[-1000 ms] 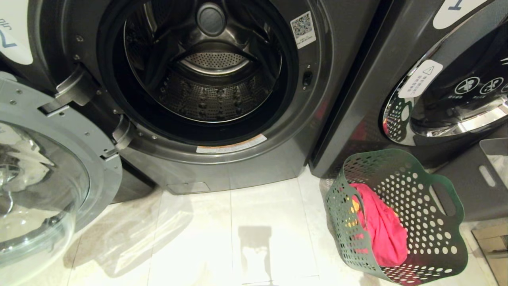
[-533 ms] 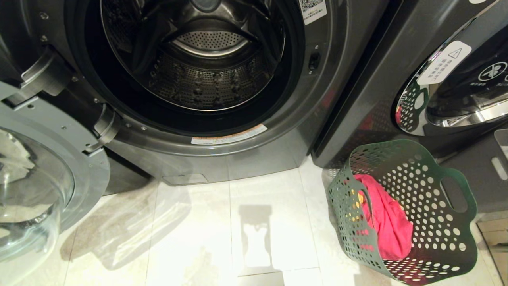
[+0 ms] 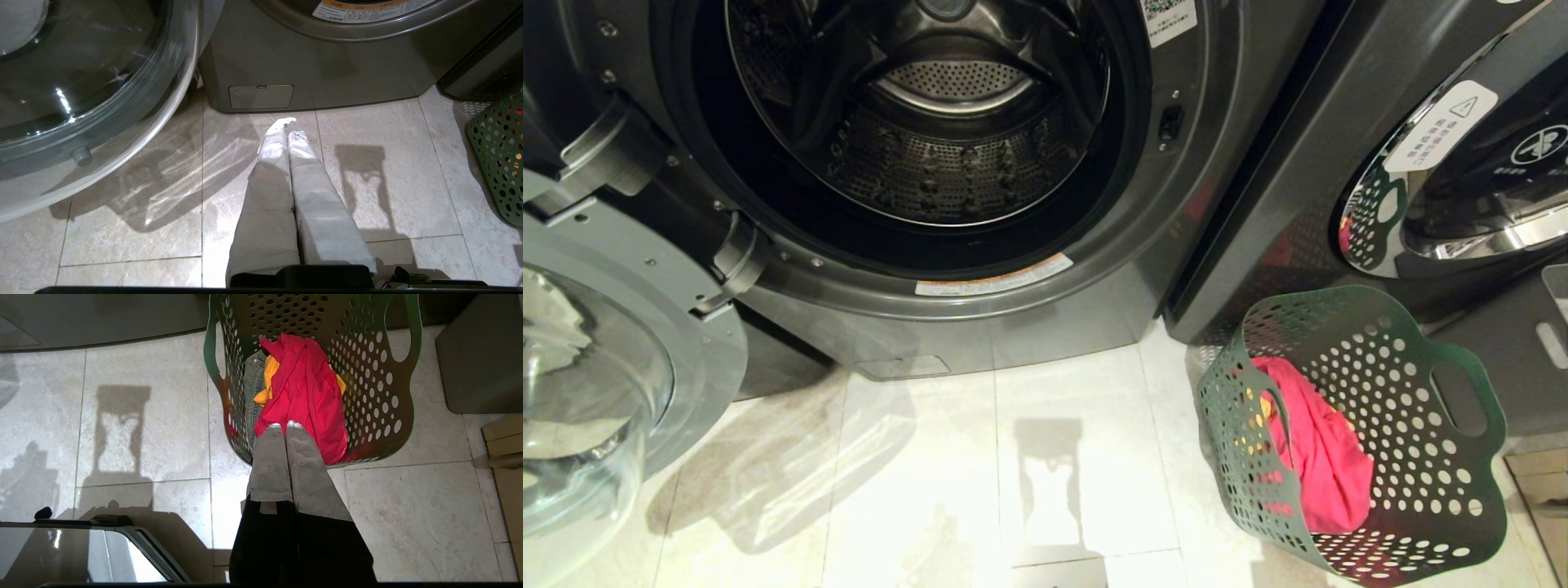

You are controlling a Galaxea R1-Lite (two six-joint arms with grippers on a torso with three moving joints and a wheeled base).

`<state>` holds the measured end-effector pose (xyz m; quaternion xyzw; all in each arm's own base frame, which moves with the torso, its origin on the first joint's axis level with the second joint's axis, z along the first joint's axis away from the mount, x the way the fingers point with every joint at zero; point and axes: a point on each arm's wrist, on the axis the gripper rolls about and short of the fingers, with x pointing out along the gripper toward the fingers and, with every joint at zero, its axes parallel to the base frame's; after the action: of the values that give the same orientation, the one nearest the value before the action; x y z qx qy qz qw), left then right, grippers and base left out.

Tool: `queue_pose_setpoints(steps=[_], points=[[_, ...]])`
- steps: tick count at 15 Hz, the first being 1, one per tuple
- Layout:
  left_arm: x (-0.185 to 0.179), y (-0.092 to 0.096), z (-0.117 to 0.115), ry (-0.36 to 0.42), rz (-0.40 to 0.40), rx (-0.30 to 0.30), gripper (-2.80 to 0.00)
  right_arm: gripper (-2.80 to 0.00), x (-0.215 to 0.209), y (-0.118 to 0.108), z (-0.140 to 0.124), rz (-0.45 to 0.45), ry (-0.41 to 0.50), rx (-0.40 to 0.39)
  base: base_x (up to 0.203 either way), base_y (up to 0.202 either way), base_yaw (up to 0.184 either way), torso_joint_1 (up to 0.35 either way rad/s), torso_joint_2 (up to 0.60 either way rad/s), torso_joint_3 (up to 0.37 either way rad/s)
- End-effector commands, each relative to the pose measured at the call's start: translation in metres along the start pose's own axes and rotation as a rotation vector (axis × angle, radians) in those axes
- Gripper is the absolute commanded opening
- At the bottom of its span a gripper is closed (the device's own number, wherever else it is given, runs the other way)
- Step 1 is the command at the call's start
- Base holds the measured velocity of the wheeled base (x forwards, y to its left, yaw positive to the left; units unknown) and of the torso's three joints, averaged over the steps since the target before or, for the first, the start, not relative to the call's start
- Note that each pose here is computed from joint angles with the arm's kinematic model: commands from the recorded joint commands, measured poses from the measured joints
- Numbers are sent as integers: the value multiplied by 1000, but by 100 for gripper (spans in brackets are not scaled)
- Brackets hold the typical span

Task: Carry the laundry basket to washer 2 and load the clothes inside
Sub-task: Place the clothes into the washing machine

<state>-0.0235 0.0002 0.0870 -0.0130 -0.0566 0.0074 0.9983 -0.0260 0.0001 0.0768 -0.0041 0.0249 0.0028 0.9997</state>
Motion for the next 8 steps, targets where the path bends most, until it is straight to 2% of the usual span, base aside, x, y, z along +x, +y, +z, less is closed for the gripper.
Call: queue_pose_setpoints(steps=[1, 3, 5, 6, 8], points=[[2, 0, -11, 39, 2, -2, -280, -280, 0, 0, 0, 0, -1, -1, 0, 0, 0, 0, 0, 0], [2, 0, -11, 39, 2, -2, -280, -280, 0, 0, 0, -1, 4, -12, 0, 0, 0, 0, 0, 0], [2, 0, -11, 39, 2, -2, -280, -280, 0, 0, 1, 0, -1, -91, 0, 0, 0, 0, 0, 0], [2, 0, -11, 39, 2, 0, -280, -280, -3, 0, 8, -2, -23, -125, 0, 0, 0, 0, 0, 0], [2, 0, -11, 39, 2, 0, -280, -280, -11, 0, 30, -4, -47, -146, 0, 0, 0, 0, 0, 0]])
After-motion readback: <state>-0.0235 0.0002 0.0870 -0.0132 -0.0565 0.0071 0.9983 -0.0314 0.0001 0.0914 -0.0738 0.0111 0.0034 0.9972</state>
